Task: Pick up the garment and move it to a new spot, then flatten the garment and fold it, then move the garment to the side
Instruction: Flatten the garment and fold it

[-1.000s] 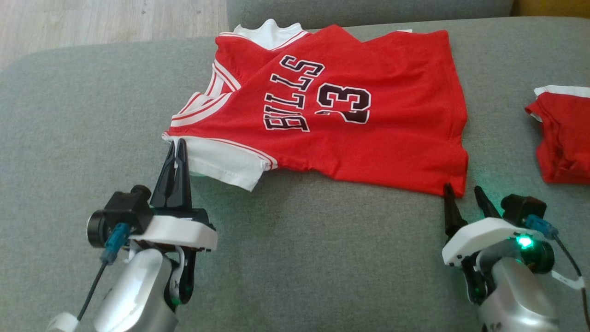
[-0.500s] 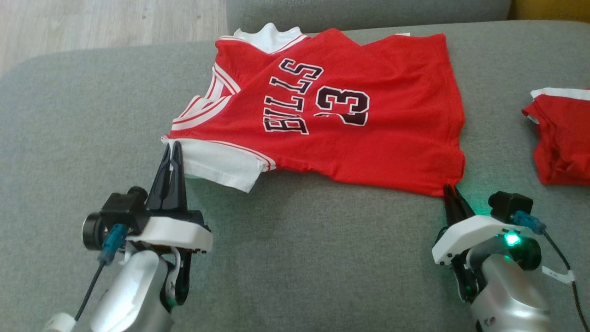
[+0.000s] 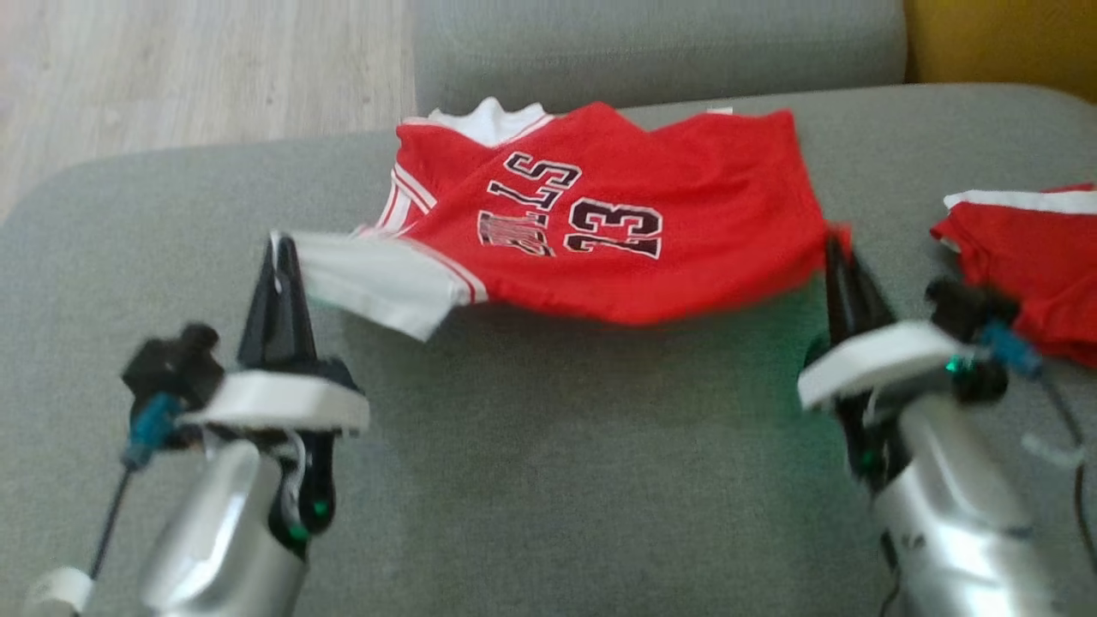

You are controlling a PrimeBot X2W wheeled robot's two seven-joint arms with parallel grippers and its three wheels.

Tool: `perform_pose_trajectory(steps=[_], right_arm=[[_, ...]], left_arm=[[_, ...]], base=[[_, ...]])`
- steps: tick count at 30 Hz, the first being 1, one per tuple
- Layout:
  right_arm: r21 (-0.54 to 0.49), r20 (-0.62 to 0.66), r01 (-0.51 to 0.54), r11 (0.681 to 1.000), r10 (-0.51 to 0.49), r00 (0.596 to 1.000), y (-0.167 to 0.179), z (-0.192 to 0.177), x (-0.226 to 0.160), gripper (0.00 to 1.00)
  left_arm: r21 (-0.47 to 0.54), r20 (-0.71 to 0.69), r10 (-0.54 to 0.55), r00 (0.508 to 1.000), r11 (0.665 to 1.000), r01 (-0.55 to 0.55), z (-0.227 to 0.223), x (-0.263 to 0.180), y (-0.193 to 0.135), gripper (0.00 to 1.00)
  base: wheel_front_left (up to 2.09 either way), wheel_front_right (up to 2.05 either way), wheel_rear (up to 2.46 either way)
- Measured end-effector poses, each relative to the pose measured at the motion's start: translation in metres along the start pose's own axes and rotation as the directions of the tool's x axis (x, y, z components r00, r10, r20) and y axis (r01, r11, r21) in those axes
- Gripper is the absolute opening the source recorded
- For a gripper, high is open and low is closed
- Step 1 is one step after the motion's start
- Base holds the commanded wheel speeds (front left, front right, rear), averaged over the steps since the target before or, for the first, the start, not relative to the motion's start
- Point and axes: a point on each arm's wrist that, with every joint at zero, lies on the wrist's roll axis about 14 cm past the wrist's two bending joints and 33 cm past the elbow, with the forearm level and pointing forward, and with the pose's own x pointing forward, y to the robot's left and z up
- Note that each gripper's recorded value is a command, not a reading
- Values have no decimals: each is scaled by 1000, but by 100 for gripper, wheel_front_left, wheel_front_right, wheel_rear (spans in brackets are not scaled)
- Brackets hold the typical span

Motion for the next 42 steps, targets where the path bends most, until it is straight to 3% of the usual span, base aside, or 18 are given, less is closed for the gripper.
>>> perform_pose_trajectory(steps=[3, 7, 8, 14, 20, 25, 30, 33, 35, 42], right_arm=[[-61, 141, -49, 997, 57, 988, 12, 61, 9, 0], [-149, 322, -84, 985, 129, 938, 26, 146, 4, 0], [-149, 322, -84, 985, 129, 938, 26, 146, 4, 0], [-262, 461, -119, 958, 232, 856, 51, 225, -25, 0], [-323, 542, -108, 940, 277, 794, 64, 274, -60, 0], [-289, 537, -102, 952, 249, 806, 59, 278, -68, 0], [-254, 476, -102, 962, 216, 853, 46, 258, -45, 0], [-247, 407, -112, 962, 208, 889, 38, 238, -13, 0], [-290, 364, -134, 948, 239, 900, 43, 229, 10, 0], [-366, 342, -110, 924, 244, 907, 36, 237, 106, 0]], left_arm=[[-17, 116, -35, 993, 999, 37, 45, 11, -13, 0], [-33, 298, -106, 949, 992, 122, 120, 19, -41, 0], [-33, 298, -106, 949, 992, 122, 120, 19, -41, 0], [-2, 505, -187, 843, 976, 218, 209, 3, -75, 0], [18, 579, -266, 771, 949, 314, 266, -28, -100, 0], [33, 565, -299, 769, 939, 342, 285, -31, -103, 0], [9, 468, -255, 846, 959, 285, 265, 8, -78, 0], [-45, 345, -225, 911, 966, 255, 231, 50, -59, 0], [-15, 295, -205, 933, 976, 219, 216, 73, -45, 0], [96, 285, -158, 946, 986, 136, 217, 163, -19, 0]], base=[[0, 0, 0], [0, 0, 0], [0, 0, 0], [0, 0, 0], [0, 0, 0], [0, 0, 0], [0, 0, 0], [0, 0, 0], [0, 0, 0], [0, 0, 0]])
